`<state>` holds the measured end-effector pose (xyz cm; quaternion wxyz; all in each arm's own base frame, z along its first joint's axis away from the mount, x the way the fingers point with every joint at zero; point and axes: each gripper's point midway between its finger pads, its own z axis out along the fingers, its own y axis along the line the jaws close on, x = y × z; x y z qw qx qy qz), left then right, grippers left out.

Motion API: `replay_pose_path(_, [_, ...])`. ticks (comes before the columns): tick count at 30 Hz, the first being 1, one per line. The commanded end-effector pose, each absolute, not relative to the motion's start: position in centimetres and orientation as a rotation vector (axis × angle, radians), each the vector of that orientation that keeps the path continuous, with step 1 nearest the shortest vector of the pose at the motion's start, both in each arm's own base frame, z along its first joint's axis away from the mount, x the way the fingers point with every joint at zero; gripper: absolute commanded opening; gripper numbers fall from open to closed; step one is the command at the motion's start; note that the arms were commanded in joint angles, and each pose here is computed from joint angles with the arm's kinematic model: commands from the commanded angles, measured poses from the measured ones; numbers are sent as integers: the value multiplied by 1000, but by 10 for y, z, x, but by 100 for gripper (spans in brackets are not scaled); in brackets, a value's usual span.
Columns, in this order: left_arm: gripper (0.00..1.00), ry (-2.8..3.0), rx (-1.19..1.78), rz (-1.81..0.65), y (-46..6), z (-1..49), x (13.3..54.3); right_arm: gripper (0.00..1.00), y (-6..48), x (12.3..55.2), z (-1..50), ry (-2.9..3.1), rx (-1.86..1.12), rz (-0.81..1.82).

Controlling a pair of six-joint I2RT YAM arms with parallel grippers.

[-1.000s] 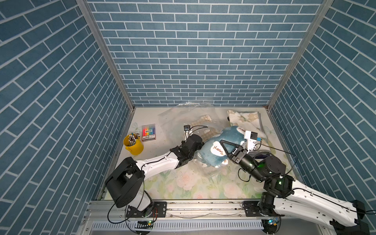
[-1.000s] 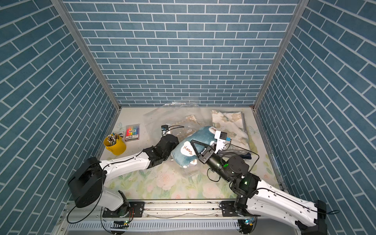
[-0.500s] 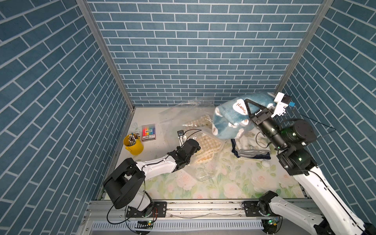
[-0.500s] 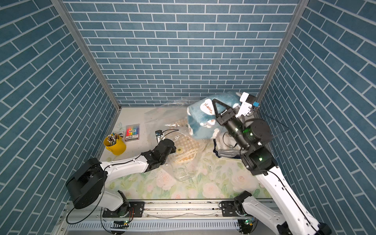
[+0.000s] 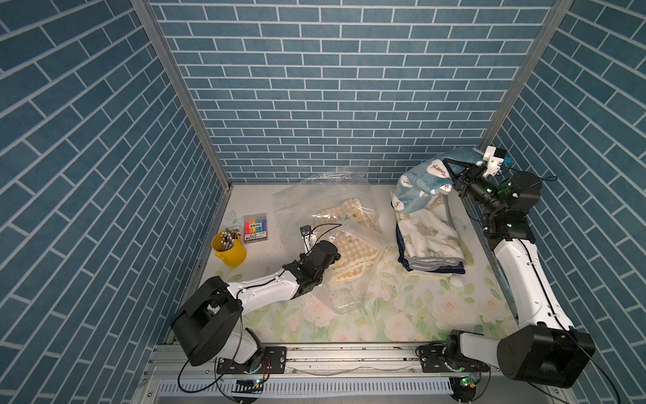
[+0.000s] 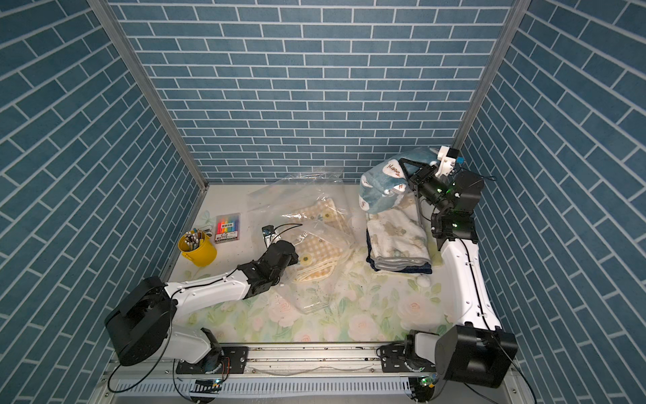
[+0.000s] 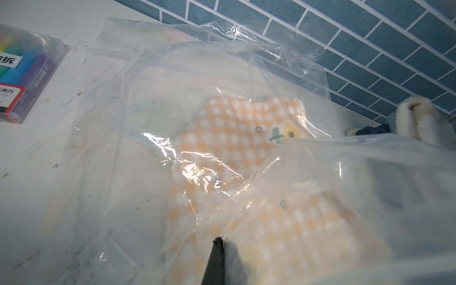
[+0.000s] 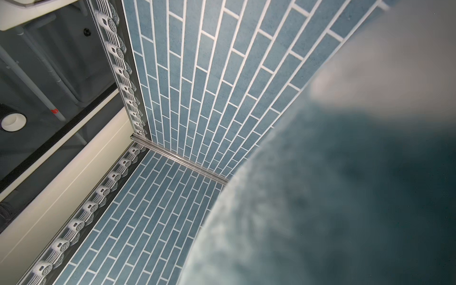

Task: Take the blanket out of the vacuum bag
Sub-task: Place the blanket at the center of the board.

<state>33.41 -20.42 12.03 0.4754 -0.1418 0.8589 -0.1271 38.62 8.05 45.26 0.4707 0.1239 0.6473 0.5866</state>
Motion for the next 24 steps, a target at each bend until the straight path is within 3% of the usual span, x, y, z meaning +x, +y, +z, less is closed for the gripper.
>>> replay_pose_path(1, [0, 2118, -328, -278, -203, 115, 340, 0, 75, 383, 478, 1510, 160, 1464])
replay_pose_path(8, [0, 2125, -312, -286, -215, 120, 353, 0, 68, 436, 505, 1466, 95, 1540])
replay_pose_path(13, [0, 2115, -307, -312, -223, 129, 360, 0, 50, 437, 510, 1467, 153, 1486])
replay_pose_path(17, [0, 2119, -303, -338, -226, 128, 359, 0, 45, 422, 419, 1609, 319, 1385])
replay_pose_path(24, [0, 2161, -310, -355, -219, 110, 345, 0, 56, 337, 220, 1812, 693, 1250])
